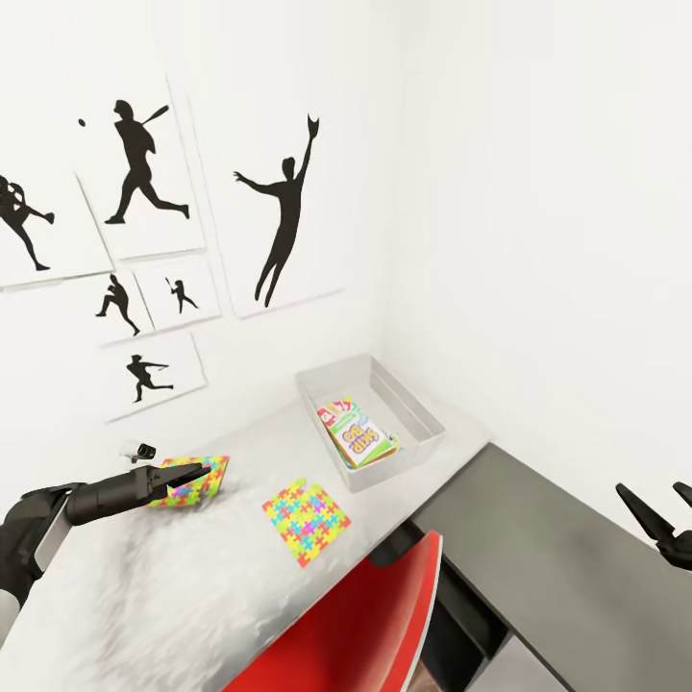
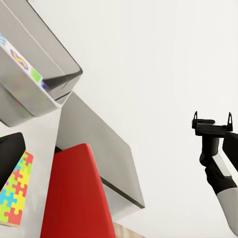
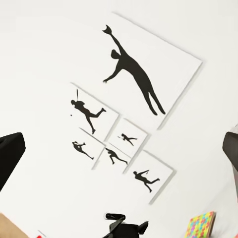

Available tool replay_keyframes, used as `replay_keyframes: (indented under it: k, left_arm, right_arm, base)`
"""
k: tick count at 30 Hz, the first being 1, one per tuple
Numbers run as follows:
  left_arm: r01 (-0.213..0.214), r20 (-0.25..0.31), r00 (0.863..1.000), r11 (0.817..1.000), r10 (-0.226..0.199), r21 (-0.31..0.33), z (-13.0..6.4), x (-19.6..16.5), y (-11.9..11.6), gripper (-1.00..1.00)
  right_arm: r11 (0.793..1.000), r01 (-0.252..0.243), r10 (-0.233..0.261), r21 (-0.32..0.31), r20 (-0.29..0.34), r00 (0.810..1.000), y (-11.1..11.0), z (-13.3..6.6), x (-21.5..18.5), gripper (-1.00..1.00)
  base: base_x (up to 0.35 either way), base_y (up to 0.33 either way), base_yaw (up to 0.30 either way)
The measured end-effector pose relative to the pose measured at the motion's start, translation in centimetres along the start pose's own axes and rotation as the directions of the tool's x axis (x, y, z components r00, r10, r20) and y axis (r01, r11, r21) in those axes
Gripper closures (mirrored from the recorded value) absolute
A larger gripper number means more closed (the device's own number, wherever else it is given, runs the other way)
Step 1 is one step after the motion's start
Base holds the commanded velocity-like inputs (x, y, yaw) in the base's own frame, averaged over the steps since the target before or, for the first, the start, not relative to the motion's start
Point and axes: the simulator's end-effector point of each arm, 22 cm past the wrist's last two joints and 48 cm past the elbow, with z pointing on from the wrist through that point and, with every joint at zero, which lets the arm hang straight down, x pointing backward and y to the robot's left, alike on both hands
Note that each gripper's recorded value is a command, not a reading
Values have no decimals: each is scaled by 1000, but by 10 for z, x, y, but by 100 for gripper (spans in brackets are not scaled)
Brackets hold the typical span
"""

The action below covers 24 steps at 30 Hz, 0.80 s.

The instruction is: Put all the toys in the child's room - the three board games (two on the bed and one on the table), the two jigsaw puzzles on the table, and the tennis ball on the table - inside the toy box on the table in the child's room.

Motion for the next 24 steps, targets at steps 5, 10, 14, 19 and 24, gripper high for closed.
replay_keyframes:
  k: [5, 10, 14, 19, 24]
  left_arm:
    - [-7, 2, 1000, 1000, 7, 2, 0, -2, -4, -100]
    - [-15, 4, 1000, 1000, 15, 6, 0, -4, -8, -100]
    - [-21, 6, 1000, 1000, 21, 8, -1, -5, -11, -100]
    - [-29, 8, 1000, 1000, 29, 10, -1, -7, -15, -100]
    - [-36, 10, 999, 999, 36, 12, -1, -9, -19, -100]
  right_arm:
    - [1000, 4, -4, -7, 2, 1000, 4, 0, -1, -100]
    - [1000, 9, -8, -14, 3, 1000, 7, 0, -2, -100]
    - [1000, 12, -12, -19, 5, 1000, 10, 0, -2, -100]
    - [1000, 17, -17, -27, 6, 1000, 14, 0, -3, -100]
    - [999, 21, -21, -33, 8, 1000, 17, 0, -4, -100]
  base:
    - [0, 0, 52]
    - [0, 0, 67]
    - [0, 0, 71]
    - [-30, 0, 77]
    - [-73, 0, 83]
